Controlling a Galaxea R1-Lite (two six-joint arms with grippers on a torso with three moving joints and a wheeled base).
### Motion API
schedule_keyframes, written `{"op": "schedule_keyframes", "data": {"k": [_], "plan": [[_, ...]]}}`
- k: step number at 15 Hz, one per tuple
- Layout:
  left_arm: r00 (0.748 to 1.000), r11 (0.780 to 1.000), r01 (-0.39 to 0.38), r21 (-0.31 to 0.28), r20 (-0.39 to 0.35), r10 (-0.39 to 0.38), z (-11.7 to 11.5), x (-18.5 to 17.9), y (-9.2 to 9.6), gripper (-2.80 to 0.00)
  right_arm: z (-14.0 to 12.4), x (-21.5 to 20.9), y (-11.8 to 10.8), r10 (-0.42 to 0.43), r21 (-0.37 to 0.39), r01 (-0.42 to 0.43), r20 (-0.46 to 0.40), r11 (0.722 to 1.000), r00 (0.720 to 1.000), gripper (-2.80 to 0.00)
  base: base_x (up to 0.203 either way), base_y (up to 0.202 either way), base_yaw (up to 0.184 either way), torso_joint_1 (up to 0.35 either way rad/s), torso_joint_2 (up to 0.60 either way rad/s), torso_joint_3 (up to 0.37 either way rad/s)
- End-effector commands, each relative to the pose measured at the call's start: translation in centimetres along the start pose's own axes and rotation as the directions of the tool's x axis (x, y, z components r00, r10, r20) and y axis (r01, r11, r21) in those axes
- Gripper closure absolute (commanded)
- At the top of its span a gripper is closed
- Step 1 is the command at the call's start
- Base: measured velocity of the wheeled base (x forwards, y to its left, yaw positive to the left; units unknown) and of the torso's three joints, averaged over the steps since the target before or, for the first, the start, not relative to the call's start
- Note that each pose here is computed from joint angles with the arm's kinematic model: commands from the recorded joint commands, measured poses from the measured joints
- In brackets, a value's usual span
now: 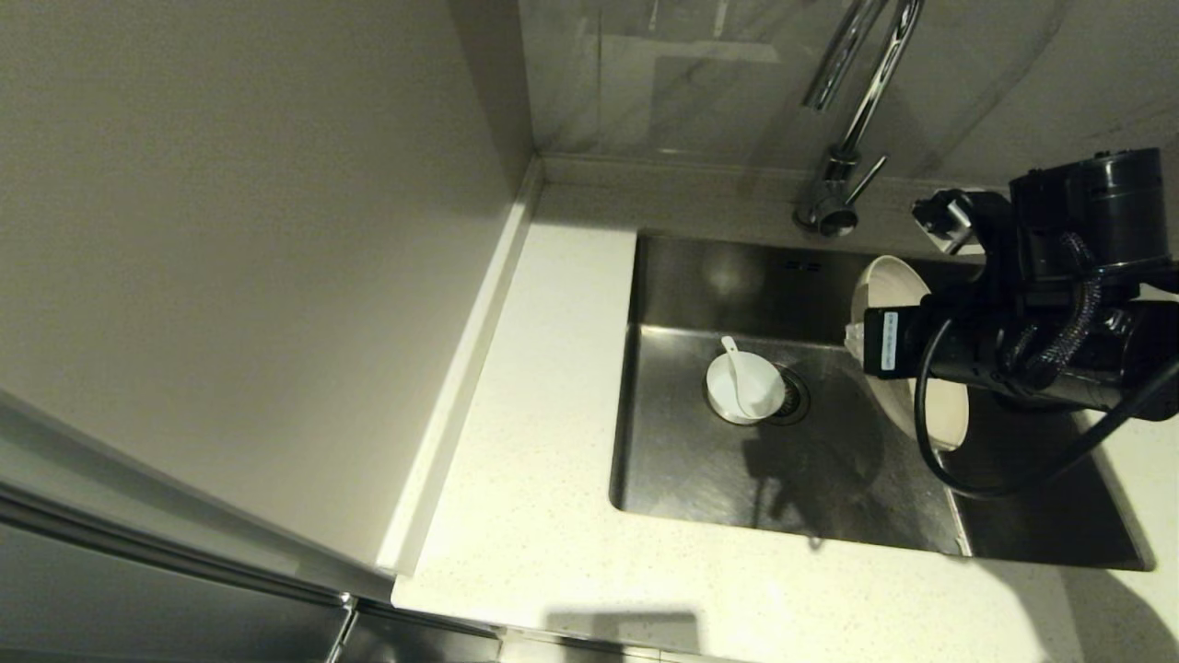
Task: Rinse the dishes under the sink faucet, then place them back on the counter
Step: Put a plate into the sink
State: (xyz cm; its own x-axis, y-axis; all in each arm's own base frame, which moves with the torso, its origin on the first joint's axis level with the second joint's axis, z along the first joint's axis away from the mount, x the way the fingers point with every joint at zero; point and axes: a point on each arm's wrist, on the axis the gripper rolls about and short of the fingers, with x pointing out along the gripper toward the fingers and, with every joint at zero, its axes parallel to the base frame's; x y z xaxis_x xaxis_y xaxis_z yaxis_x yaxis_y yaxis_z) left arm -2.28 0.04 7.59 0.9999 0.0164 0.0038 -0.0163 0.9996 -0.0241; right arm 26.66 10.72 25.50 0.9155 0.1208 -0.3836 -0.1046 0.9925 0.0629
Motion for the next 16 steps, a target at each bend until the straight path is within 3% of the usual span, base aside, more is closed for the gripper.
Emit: {"op": "schedule_keyframes", "data": {"k": [1,5,8,16], "plan": [[1.000,1.000,0.000,-0.001,0.004,0.000,0.0,0.0,0.0,0.00,1.0,1.2,0.5,0.002,0.133,-0.008,0.044,0.991,0.999,0.00,0.000,0.000,0.000,0.000,0.00,0.000],[1.000,1.000,0.000,-0.001,0.004,0.000,0.0,0.0,0.0,0.00,4.8,1.4,0.1,-0.015,0.372,-0.050,0.169,0.927,0.985,0.00,0.000,0.000,0.000,0.000,0.00,0.000],[1.000,1.000,0.000,-0.001,0.004,0.000,0.0,0.0,0.0,0.00,6.8,2.1,-1.3,-0.066,0.499,-0.056,0.222,0.865,0.973,0.00,0.000,0.000,0.000,0.000,0.00,0.000],[1.000,1.000,0.000,-0.001,0.004,0.000,0.0,0.0,0.0,0.00,10.6,1.4,-5.8,-0.194,0.680,-0.097,0.339,0.727,0.920,0.00,0.000,0.000,0.000,0.000,0.00,0.000]]}}
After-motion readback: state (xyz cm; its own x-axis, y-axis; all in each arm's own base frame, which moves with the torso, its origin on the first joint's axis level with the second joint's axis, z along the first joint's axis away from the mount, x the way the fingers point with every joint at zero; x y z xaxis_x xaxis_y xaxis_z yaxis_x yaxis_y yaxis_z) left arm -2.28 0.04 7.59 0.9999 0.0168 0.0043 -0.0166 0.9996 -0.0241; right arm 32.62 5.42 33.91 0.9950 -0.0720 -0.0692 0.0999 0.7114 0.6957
